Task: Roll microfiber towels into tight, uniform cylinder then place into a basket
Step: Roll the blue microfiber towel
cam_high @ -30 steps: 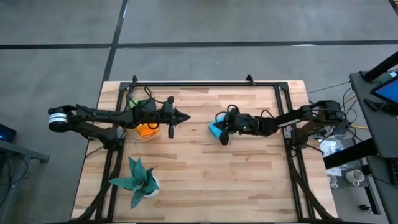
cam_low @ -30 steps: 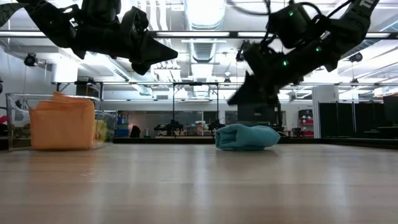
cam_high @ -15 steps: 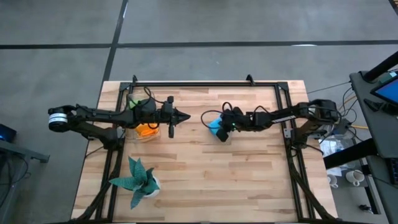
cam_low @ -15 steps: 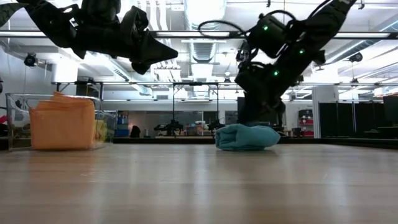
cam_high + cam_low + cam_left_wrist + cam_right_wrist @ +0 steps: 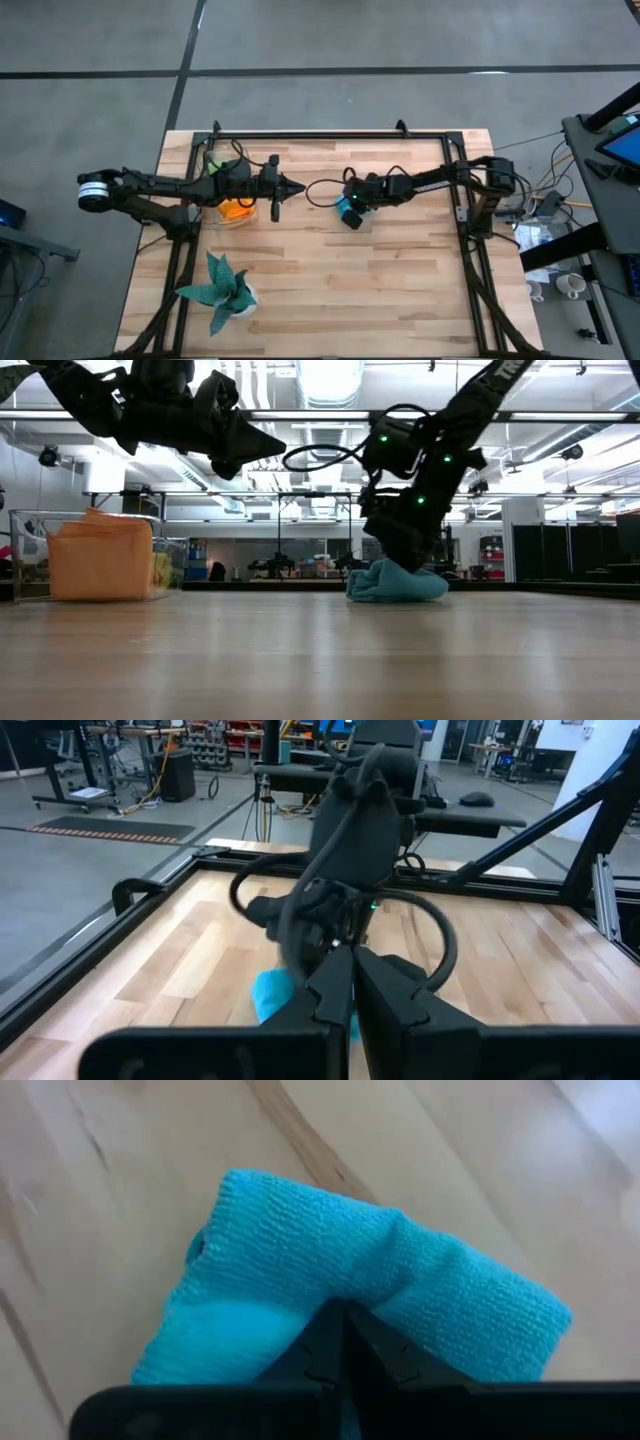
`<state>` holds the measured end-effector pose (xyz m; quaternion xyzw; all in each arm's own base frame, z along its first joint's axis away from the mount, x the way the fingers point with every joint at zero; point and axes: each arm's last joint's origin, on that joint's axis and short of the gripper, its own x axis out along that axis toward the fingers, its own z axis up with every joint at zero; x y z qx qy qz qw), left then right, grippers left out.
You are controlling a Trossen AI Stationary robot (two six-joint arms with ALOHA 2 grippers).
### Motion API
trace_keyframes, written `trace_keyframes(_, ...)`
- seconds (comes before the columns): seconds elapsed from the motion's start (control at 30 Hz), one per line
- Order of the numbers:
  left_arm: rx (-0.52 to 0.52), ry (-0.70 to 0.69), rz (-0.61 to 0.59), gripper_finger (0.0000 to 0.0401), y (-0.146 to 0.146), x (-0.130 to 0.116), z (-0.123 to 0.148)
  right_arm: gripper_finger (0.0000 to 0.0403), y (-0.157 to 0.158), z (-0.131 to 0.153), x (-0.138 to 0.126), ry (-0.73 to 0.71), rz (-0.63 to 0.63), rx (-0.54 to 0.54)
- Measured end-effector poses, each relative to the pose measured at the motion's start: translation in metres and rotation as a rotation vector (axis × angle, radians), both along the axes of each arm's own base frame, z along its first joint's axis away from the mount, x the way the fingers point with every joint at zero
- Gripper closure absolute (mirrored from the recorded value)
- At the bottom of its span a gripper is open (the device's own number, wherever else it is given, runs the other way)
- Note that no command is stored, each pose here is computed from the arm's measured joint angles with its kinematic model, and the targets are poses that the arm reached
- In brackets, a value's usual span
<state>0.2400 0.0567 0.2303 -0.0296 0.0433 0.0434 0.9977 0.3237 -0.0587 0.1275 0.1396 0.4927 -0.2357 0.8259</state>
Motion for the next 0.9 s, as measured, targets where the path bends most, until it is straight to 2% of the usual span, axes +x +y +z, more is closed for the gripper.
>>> trace_keyframes(0.13,0.0,0.0,0.0,0.0401,0.0,0.0,0.0,0.0394,-0.007,-0.001,0.014,0.068,0.151,-0.062)
trace_keyframes(0.37,-0.003,0.009,0.001,0.0401,0.0,0.0,-0.001,0.0394,-0.01,0.006,0.033,0.238,0.74,-0.279)
trace_keyframes(0.47,-0.003,0.011,0.001,0.0401,0.0,0.0,-0.002,0.0394,-0.011,0.01,0.039,0.301,0.918,-0.334)
trace_keyframes(0.77,-0.008,0.027,0.001,0.0401,0.0,0.0,-0.004,0.0394,-0.01,0.014,0.046,0.317,1.032,-0.381)
trace_keyframes(0.9,-0.008,0.026,0.001,0.0401,0.0,0.0,-0.004,0.0394,-0.008,0.014,0.043,0.347,1.052,-0.361)
